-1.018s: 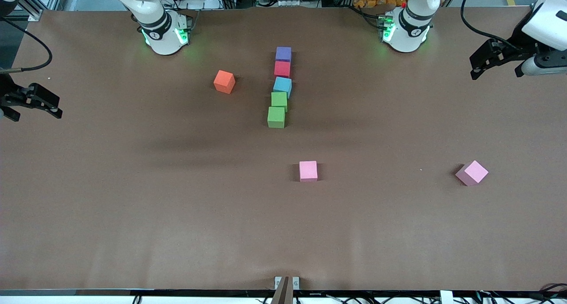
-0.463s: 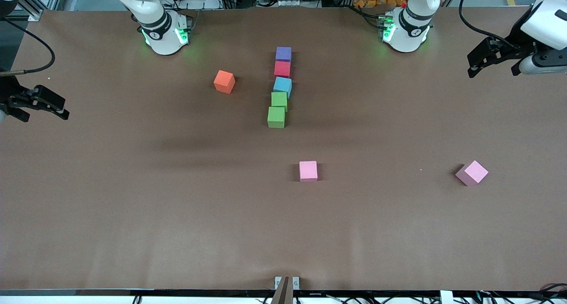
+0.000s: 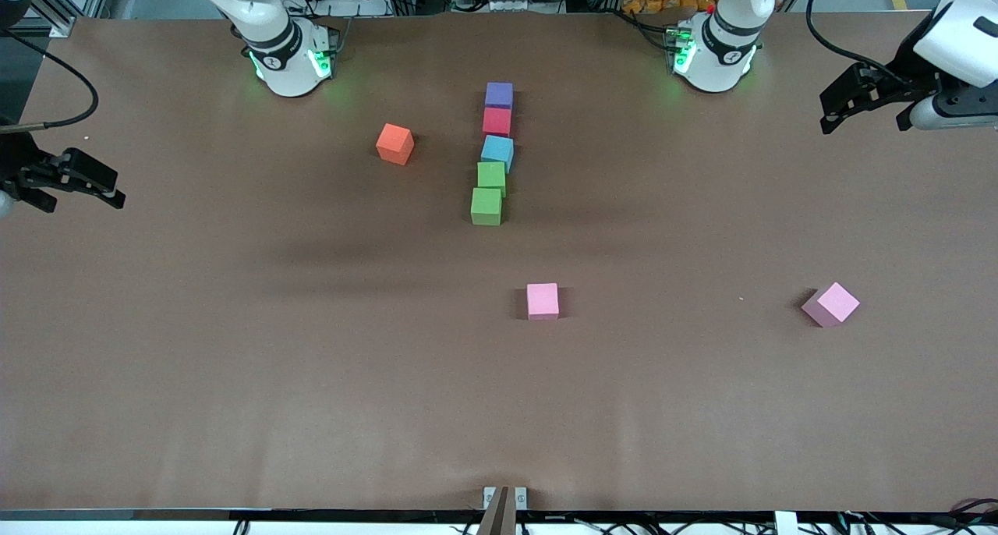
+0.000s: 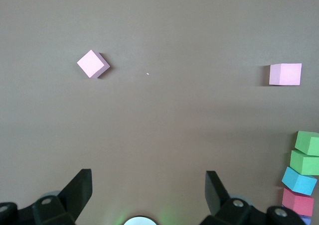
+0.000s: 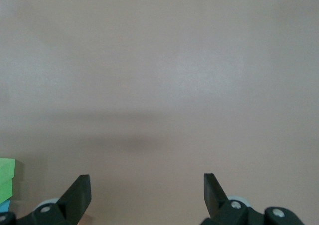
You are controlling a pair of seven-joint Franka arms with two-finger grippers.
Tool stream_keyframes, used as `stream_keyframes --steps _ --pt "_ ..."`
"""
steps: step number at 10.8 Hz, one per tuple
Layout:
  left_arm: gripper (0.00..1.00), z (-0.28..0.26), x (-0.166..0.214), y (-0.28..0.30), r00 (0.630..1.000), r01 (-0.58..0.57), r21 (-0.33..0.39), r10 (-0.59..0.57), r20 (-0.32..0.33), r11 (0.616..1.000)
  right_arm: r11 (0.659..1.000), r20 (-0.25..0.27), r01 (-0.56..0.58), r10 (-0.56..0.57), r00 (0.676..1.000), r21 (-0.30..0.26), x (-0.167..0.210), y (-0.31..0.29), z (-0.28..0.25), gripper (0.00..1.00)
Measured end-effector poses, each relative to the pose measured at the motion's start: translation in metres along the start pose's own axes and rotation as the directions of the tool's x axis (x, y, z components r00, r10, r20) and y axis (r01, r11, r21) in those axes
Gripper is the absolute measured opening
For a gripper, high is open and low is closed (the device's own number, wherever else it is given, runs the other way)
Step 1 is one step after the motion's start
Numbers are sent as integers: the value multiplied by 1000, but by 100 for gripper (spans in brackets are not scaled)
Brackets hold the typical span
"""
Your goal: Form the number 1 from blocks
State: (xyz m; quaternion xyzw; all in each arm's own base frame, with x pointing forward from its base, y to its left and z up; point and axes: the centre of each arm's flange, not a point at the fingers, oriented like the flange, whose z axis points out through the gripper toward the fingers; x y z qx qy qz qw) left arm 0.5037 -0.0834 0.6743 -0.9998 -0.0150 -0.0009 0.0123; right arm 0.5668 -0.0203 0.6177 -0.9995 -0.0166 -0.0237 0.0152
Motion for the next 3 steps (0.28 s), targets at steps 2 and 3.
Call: stream_keyframes --steps 2,3 --pt "100 0 -1 0 1000 0 1 0 3 1000 1000 2 0 0 1000 0 0 0 0 100" --pt "100 0 -1 0 1000 0 1 0 3 1000 1000 2 -1 1 1000 0 0 0 0 100"
